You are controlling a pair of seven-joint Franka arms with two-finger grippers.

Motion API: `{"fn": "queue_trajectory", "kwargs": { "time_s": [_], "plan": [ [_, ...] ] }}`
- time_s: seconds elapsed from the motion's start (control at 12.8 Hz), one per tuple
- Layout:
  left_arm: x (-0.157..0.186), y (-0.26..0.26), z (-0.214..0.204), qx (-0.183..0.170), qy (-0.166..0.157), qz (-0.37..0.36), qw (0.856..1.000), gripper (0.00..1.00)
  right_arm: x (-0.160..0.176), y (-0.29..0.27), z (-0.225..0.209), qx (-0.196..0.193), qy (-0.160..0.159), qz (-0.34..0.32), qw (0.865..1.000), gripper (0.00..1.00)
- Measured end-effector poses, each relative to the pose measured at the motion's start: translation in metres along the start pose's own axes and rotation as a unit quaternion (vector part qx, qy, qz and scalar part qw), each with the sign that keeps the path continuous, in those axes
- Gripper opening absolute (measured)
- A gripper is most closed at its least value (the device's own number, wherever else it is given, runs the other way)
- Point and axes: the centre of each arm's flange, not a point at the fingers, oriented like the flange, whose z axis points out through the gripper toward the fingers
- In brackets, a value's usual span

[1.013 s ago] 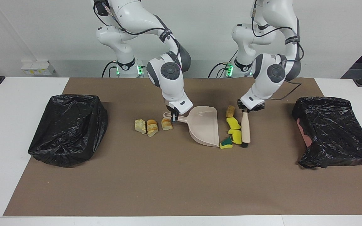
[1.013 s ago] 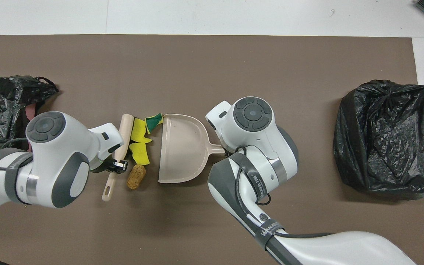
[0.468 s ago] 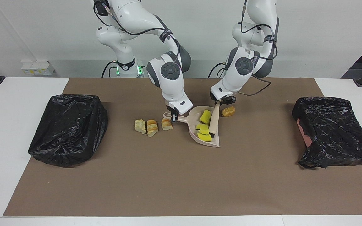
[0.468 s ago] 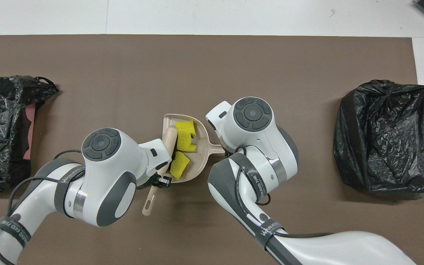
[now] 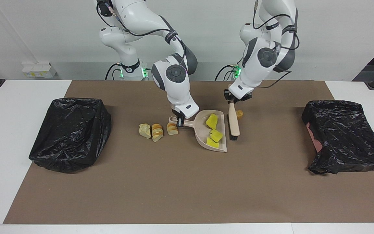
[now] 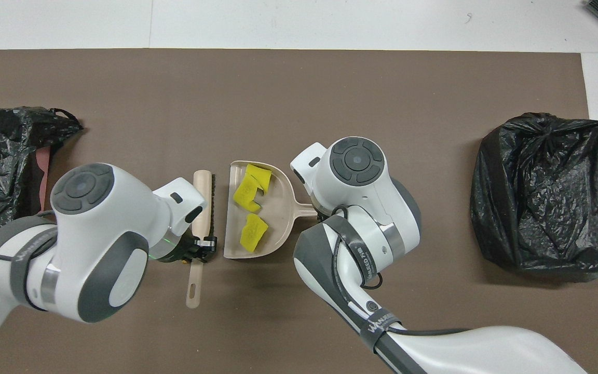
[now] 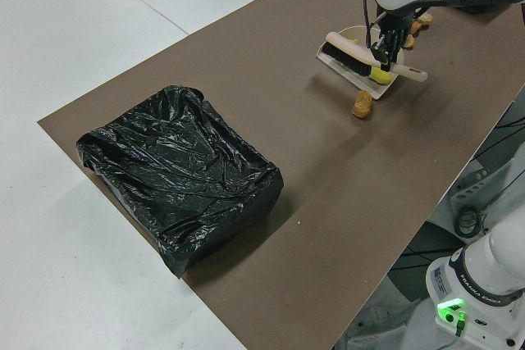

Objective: Sweep and dump trash in bin
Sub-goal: 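Sweep the sponges into the dustpan with the left gripper's brush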

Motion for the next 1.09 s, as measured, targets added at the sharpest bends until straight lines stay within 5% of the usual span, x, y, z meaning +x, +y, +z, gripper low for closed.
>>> {"fn": "queue_trajectory", "kwargs": {
  "time_s": [0.55, 0.86, 1.09],
  "plan": [
    [-0.044, -0.084, 0.043, 0.008, -0.034, -0.106, 0.994, 0.25, 0.0, 0.0, 0.001, 0.0, 0.0, 0.0, 1.0, 0.31],
    [-0.066, -0.052, 0.086, 0.02, 0.001, -0.104, 0.994, 0.25, 0.0, 0.0, 0.001, 0.0, 0.0, 0.0, 1.0, 0.31],
    [-0.067, -0.004, 0.096, -0.023, 0.017, -0.085, 0.996, 0.25, -0.001, 0.0, 0.001, -0.001, 0.0, 0.0, 1.0, 0.31]
  ]
}}
